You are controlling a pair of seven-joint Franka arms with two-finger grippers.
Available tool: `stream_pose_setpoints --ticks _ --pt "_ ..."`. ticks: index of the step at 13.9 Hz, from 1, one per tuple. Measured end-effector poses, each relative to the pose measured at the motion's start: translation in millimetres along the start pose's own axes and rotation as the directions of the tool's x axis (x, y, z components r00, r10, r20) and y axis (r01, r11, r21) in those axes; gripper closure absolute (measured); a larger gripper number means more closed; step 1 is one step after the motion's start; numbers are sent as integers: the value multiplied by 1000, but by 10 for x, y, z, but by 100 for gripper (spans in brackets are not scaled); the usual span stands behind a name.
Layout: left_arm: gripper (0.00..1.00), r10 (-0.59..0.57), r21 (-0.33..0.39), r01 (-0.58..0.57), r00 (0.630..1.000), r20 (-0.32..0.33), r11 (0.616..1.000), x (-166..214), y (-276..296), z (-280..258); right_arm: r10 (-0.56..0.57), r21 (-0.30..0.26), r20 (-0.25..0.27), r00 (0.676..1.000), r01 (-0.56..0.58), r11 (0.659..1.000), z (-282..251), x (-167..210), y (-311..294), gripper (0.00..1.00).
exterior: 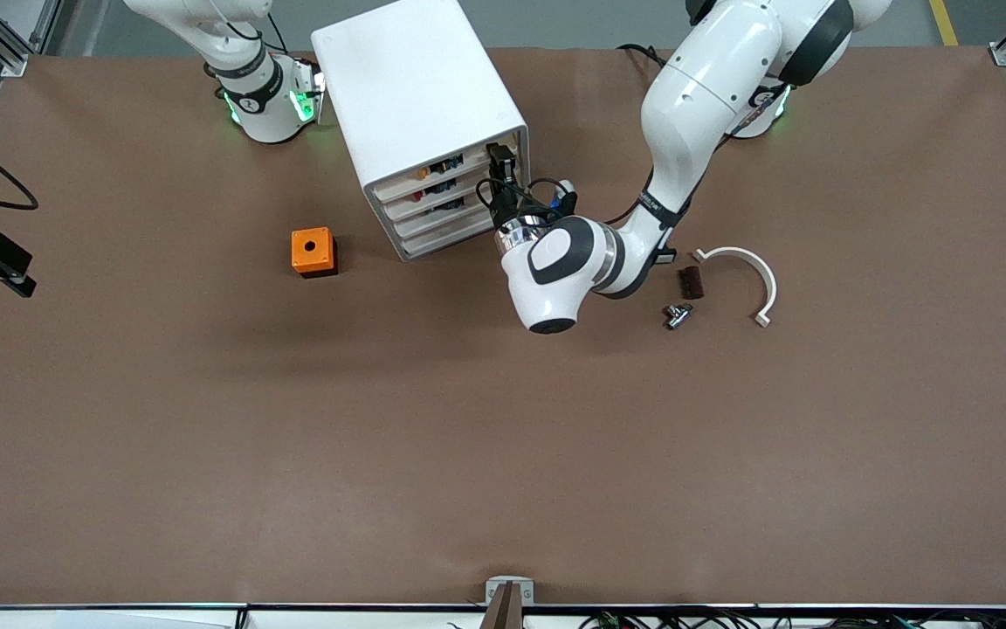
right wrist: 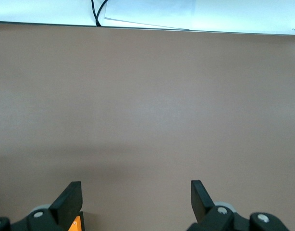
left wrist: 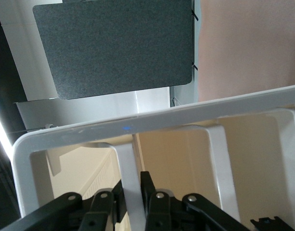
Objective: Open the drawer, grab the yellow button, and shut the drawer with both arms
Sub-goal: 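Grasp the drawer handle with the left gripper, then pull the drawer open with the left gripper while the right gripper approaches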
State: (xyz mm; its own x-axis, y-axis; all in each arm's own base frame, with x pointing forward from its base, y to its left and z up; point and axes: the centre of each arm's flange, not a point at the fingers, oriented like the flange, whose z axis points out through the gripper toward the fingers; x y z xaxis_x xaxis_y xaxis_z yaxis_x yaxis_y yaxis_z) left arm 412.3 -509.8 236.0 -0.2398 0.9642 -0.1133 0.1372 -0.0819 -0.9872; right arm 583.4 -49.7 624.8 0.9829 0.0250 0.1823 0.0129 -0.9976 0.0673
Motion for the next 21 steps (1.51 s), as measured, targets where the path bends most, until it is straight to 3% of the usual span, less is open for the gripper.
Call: stream_pose_setpoints --ticks 6,15,21 --pt "86 -4 1 3 1000 14 1000 9 -6 -49 0 0 0 1000 0 1000 0 0 0 0" --pt "83 -5 5 4 989 145 1000 292 6 -657 -13 3 2 1000 13 1000 12 11 -74 0" --pt "81 -2 -18 6 975 224 1000 543 -11 -1118 -49 18 52 997 49 999 331 110 -436 0"
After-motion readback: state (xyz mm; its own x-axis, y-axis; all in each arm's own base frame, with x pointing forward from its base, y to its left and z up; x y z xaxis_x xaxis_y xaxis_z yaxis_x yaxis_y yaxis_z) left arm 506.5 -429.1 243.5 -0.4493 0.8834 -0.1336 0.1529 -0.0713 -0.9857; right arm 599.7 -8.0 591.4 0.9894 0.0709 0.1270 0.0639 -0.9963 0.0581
